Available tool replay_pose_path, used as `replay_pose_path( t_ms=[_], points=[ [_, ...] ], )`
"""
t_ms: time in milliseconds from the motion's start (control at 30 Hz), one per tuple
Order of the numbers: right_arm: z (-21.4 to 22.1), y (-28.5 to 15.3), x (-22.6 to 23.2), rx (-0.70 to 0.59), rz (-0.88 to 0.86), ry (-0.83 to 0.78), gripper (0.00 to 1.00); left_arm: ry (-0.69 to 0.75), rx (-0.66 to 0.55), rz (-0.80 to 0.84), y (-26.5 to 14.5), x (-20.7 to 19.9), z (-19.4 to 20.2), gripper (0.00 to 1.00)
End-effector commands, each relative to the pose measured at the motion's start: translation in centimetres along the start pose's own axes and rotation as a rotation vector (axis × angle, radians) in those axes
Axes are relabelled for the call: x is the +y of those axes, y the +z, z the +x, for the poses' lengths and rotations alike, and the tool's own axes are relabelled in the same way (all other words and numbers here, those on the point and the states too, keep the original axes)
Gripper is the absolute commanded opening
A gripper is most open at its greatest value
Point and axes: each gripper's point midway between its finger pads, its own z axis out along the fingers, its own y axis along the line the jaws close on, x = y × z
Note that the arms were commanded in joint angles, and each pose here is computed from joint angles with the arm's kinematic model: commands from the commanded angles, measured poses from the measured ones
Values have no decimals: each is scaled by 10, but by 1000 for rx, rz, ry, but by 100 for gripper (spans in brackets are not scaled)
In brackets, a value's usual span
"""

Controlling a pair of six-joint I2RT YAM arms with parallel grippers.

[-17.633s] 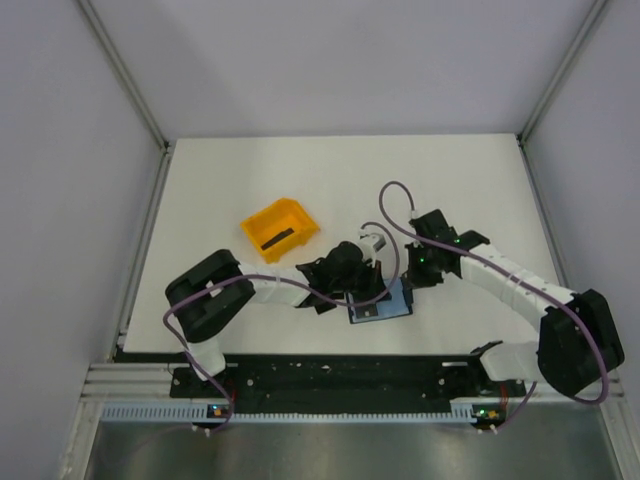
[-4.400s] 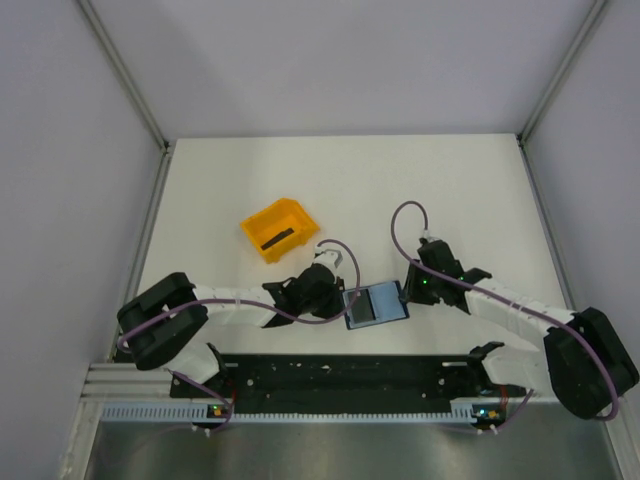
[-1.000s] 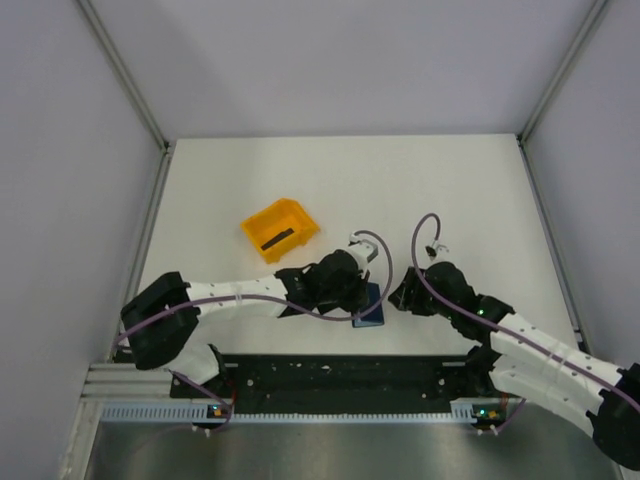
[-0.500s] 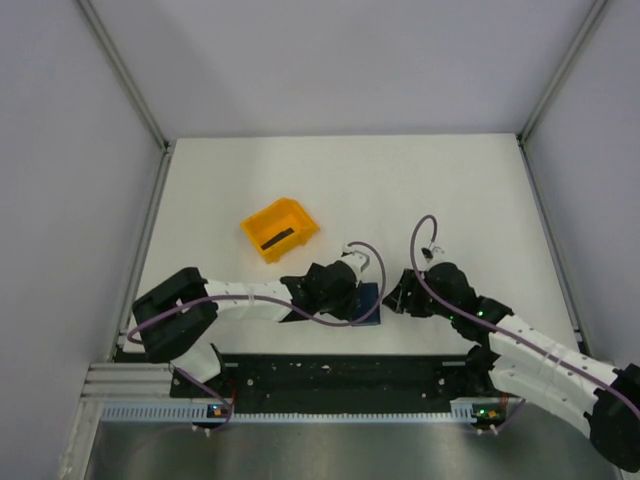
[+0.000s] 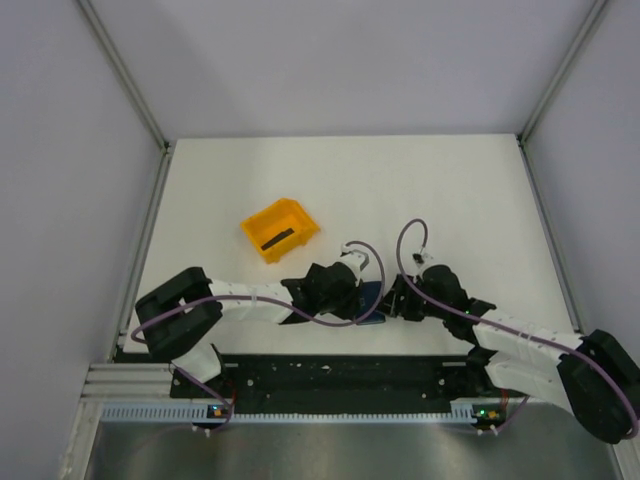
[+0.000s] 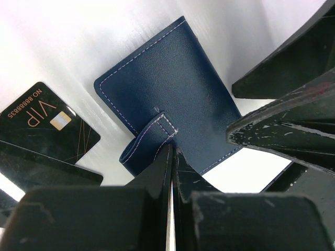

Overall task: Put the credit cards into the card holder
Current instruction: Close the card holder at the center of the board.

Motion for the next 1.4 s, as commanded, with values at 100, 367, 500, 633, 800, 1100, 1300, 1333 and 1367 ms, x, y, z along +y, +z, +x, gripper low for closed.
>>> replay_pose_path(
  t_ms=[100,367,500,633,800,1100,1300,1333,1367],
  points=[
    [-8,12,14,-20,-112,39,56,-12,110,-74,6,27,44,0],
    [-9,14,38,-7,-257,11,22,-33,106,-83,7,31,51,0],
    [-23,0,40,-59,-203,-32,0,-64,81,-96,0,36,51,0],
    [-52,-37,36,-174,-65,-101,0,-79,18,-121,-16,40,38,0],
    [-61,-74,20,-136,147,-169,0,-74,-22,-146,-31,42,22,0],
    [-47,-84,-16,4,529,-211,0,-105,-165,-162,-81,42,-14,0],
    [-52,-97,-12,34,789,-308,0,-139,-275,-161,-119,47,-29,0],
    [-56,-97,-4,20,813,-333,0,-144,-287,-166,-123,49,-29,0],
    [-56,-96,1,22,840,-351,0,-152,-304,-166,-128,50,-31,0]
  ],
)
